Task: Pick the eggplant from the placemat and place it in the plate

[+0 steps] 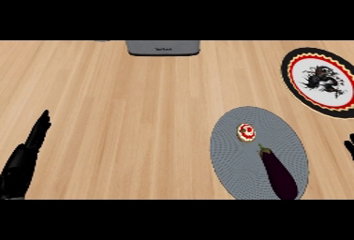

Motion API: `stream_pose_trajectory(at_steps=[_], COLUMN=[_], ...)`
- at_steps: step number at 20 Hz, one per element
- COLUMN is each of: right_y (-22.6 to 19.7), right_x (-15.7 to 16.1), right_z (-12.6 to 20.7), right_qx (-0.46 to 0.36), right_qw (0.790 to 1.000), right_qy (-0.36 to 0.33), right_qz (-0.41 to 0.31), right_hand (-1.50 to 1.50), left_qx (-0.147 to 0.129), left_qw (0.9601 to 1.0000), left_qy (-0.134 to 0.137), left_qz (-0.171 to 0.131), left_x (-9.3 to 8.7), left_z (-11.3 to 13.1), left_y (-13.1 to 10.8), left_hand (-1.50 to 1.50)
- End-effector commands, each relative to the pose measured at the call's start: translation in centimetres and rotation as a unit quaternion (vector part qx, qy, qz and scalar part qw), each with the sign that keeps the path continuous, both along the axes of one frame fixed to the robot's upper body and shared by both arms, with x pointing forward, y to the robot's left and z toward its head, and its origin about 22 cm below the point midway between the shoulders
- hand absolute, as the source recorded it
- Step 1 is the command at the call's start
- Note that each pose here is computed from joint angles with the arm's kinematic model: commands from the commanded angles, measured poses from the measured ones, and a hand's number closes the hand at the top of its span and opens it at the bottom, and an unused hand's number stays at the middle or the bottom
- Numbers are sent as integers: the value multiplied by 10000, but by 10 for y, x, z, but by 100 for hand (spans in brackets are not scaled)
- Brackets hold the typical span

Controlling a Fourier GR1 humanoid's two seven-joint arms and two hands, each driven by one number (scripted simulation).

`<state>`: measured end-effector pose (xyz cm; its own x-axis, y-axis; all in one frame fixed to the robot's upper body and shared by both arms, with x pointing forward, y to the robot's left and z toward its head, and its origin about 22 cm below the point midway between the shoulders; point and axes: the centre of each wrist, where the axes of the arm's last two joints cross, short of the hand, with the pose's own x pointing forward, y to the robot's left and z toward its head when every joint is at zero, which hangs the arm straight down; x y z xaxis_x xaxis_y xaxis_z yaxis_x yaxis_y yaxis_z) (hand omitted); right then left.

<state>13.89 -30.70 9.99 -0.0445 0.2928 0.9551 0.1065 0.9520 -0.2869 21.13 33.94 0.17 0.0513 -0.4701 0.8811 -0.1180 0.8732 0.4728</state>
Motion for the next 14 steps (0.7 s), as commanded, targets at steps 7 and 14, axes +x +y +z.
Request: stream_pose_trajectory(at_steps=[7, 14], right_y=[-10, 0], right_x=[36, 71], right_z=[41, 26], right_qx=[-1414, -1733], right_qw=[9755, 9483], right_qy=[1665, 2518], right_qz=[245, 852], right_hand=[-150, -150], left_qx=[-32, 61], left_qw=[9999, 9999], left_qy=[40, -10], left_qz=[-90, -128], left_x=[9, 8], left_z=[5, -4], left_y=[-11, -12], left_hand=[0, 0])
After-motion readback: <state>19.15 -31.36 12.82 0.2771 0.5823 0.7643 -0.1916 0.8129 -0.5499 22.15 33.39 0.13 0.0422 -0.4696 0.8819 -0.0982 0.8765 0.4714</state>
